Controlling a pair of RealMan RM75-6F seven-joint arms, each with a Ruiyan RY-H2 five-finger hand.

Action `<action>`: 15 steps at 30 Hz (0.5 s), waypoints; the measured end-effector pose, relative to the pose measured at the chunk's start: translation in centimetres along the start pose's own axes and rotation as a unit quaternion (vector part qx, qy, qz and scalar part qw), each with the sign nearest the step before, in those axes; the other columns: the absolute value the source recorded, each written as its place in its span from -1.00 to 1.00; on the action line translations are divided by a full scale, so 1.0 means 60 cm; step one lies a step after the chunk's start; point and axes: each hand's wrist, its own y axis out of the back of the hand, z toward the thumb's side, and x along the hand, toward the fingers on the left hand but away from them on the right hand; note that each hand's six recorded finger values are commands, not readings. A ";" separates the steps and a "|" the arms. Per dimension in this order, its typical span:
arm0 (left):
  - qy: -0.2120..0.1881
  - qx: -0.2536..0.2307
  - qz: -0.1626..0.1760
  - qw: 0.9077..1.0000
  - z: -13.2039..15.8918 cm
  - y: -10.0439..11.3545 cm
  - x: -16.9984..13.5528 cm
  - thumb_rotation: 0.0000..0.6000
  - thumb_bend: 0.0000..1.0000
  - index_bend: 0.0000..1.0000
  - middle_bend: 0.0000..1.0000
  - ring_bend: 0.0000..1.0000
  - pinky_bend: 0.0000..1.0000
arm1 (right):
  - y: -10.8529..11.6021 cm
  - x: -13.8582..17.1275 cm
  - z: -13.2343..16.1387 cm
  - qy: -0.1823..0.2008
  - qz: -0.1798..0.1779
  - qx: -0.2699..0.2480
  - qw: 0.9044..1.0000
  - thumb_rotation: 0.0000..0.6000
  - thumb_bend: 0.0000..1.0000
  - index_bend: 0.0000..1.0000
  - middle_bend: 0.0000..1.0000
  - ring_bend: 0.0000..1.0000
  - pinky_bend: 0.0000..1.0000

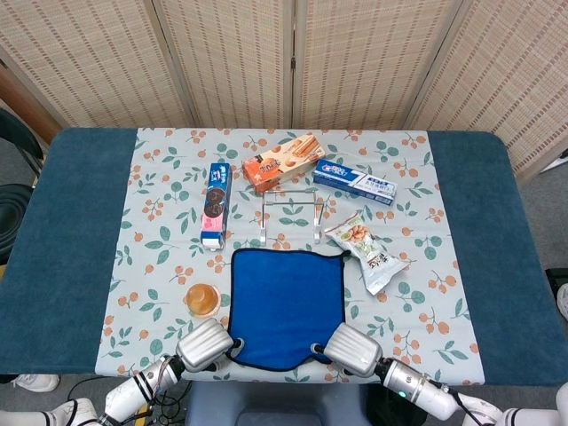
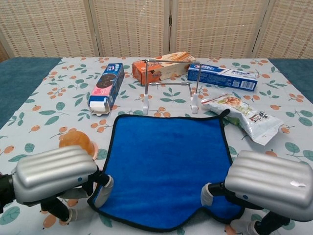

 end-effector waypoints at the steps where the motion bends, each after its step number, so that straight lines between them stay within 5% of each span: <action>1: 0.000 0.000 0.000 1.000 0.000 0.000 0.000 1.00 -0.06 0.23 1.00 0.94 1.00 | 0.000 0.000 0.000 0.000 -0.001 -0.001 1.000 1.00 -0.28 -0.15 0.76 0.81 1.00; 8: 0.000 0.000 0.000 1.000 -0.002 0.002 0.001 1.00 -0.06 0.23 1.00 0.94 1.00 | 0.004 -0.002 -0.004 -0.004 -0.009 -0.005 1.000 1.00 -0.03 0.08 0.78 0.82 1.00; 15: 0.003 0.001 0.002 1.000 -0.009 0.008 0.000 1.00 -0.06 0.23 1.00 0.94 1.00 | 0.012 -0.007 -0.011 -0.011 -0.020 -0.012 1.000 1.00 0.00 0.22 0.79 0.82 1.00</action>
